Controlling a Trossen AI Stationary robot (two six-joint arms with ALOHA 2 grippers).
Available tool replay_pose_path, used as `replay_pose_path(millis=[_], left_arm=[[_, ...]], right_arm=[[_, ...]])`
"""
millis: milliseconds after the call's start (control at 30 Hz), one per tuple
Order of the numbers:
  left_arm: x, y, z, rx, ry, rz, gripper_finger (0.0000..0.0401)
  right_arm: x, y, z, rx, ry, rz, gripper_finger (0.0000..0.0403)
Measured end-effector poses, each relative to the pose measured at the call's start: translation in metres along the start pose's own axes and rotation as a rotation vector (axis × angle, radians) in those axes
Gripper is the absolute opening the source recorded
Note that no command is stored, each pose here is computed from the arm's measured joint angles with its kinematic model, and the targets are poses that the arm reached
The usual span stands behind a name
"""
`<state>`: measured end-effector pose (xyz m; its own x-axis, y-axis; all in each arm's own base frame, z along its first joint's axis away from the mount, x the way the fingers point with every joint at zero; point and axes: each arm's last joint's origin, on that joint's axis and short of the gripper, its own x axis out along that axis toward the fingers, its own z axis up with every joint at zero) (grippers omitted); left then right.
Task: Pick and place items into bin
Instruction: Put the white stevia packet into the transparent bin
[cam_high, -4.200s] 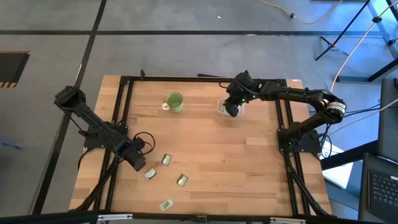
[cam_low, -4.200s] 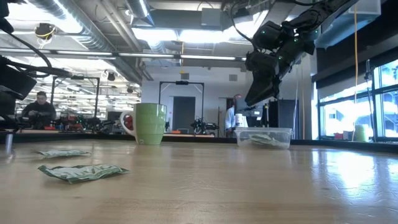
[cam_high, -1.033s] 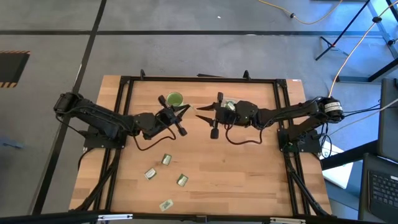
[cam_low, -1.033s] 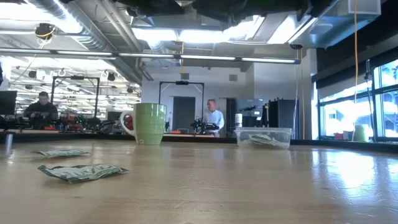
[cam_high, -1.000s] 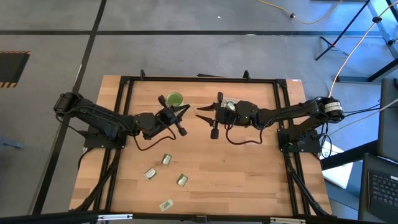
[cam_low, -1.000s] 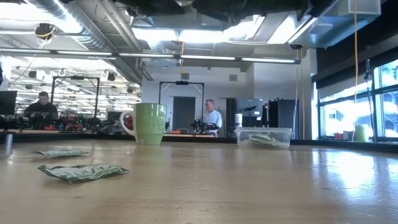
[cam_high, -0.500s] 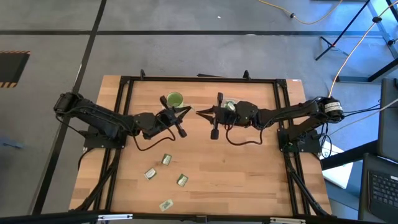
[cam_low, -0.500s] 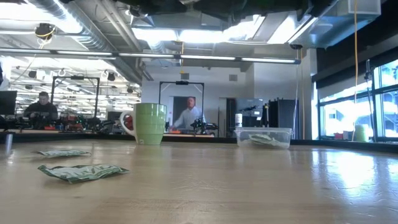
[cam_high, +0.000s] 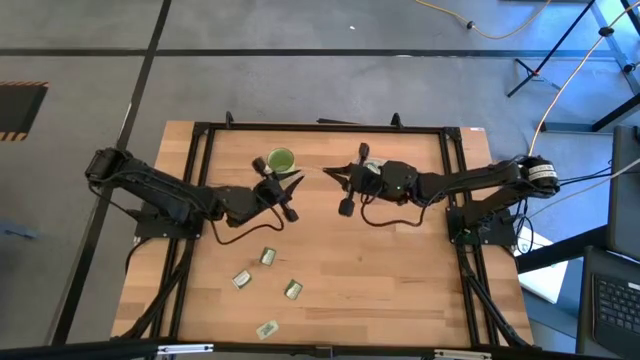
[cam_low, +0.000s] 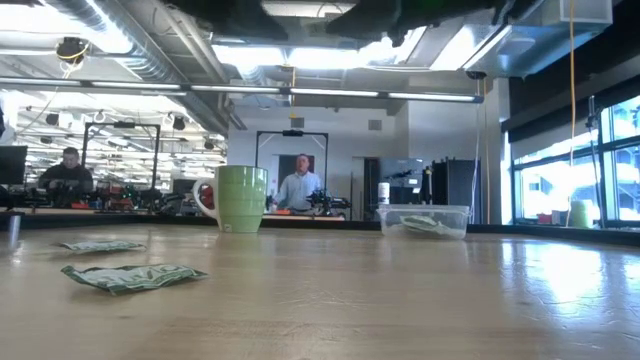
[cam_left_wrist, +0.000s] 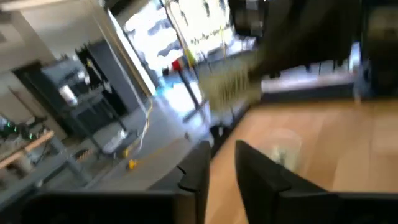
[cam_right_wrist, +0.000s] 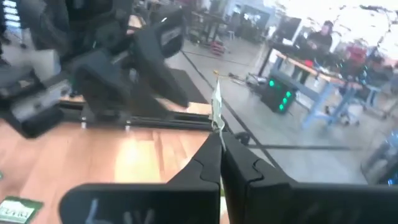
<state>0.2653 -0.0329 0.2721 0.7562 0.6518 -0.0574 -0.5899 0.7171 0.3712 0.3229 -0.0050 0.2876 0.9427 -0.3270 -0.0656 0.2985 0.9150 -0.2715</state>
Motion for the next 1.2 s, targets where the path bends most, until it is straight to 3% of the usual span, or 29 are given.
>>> replay_pose_path(millis=[167,367,600,933,1200], left_arm=[[-0.009,0.005,-0.008,-0.035,0.085,-0.093,0.0111],[-0.022,0.008,-0.024,-0.119,0.265,-0.429,0.0118],[-0.03,0.003,-0.033,-0.204,0.414,-0.687,0.01],[-0.035,0.001,-0.039,-0.298,0.55,-0.776,0.0083],[-0.04,0.0,-0.045,-0.323,0.658,-0.882,0.0082]], right_arm=[[-0.016,-0.019,0.002,0.084,0.115,-0.037,0.0001],[-0.036,-0.059,-0.027,0.274,0.458,-0.142,0.0],[-0.035,-0.1,-0.071,0.505,0.757,-0.039,0.0],[-0.023,-0.133,-0.125,0.667,0.943,0.022,0.0],[-0.02,-0.134,-0.147,0.694,1.06,0.007,0.0014]])
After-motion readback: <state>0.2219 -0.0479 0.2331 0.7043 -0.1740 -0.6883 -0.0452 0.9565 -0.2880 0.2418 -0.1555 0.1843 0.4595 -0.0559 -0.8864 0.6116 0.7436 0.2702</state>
